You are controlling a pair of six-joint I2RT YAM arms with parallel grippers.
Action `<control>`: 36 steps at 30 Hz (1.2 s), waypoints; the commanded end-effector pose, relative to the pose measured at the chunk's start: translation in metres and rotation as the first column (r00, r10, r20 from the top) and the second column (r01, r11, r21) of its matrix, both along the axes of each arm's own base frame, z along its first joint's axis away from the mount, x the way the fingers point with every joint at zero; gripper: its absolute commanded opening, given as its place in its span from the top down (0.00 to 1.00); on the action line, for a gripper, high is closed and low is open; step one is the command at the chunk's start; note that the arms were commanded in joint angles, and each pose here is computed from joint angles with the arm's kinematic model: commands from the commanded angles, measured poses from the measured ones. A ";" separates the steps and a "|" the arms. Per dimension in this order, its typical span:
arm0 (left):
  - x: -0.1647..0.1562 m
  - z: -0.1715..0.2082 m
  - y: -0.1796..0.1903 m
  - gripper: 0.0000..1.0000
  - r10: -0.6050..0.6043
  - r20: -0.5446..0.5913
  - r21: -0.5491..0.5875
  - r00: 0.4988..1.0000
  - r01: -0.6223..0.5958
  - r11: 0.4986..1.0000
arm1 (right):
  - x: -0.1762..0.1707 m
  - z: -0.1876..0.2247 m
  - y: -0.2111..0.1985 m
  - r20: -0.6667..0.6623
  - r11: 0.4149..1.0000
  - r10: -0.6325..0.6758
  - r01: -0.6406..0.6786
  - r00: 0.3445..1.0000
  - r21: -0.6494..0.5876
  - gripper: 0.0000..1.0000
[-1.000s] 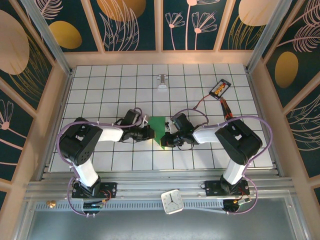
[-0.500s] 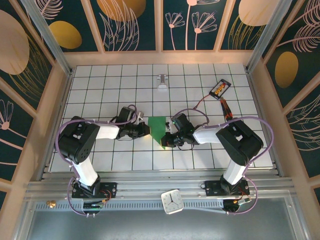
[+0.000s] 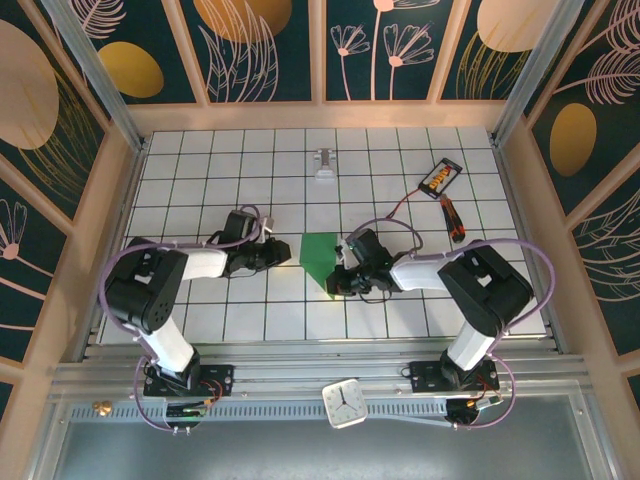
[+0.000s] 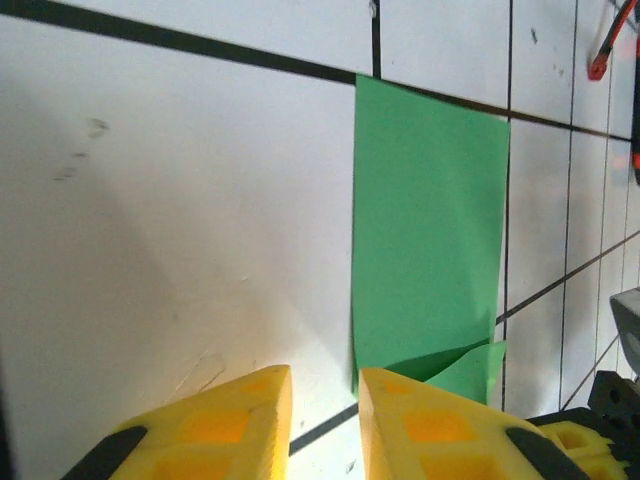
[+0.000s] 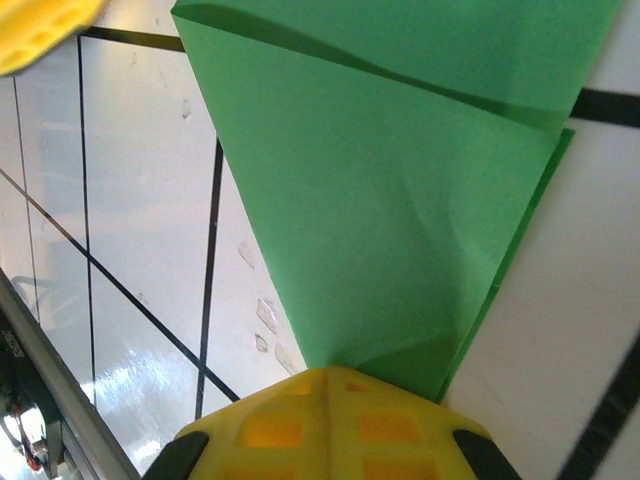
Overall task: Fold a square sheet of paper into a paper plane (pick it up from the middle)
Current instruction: Third fold the triangle at the center of the table.
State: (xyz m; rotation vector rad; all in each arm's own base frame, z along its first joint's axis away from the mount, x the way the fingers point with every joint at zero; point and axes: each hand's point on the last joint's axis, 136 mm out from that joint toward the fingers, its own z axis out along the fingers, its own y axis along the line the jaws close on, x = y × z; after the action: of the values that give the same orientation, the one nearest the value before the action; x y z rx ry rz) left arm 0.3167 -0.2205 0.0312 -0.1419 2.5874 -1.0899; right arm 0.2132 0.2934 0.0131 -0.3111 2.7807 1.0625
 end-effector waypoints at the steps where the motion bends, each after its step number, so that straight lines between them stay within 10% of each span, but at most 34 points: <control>1: -0.005 0.019 0.000 0.71 0.008 0.044 -0.009 0.999 -0.007 1.000 | -0.052 -0.054 -0.069 -0.166 0.953 -0.033 -0.019 0.985 -0.304 1.00; 9: -0.032 0.036 -0.031 0.66 -0.072 0.062 -0.055 0.995 0.075 0.996 | -0.009 0.026 -0.016 0.047 0.996 0.067 -0.064 0.997 -0.054 1.00; 13: -0.045 0.049 -0.059 0.81 -0.120 0.063 -0.140 0.991 0.127 0.982 | 0.006 0.037 -0.001 0.059 0.999 0.038 -0.040 0.998 0.029 1.00; 19: -0.058 0.042 -0.080 1.00 -0.153 0.012 -0.204 0.988 0.152 0.967 | 0.005 0.013 -0.002 0.002 0.999 0.032 -0.032 0.999 -0.008 1.00; 36: -0.061 -0.008 -0.092 1.00 -0.174 -0.104 -0.130 0.979 0.160 0.979 | -0.010 -0.022 -0.027 -0.058 0.993 -0.002 -0.005 0.998 -0.119 1.00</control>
State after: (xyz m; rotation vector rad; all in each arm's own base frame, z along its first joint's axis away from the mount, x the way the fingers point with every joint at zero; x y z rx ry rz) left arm 0.2504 -0.3089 0.0230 -0.0217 2.6836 -1.3407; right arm 0.2123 0.2859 0.0164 -0.3603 2.8070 1.0345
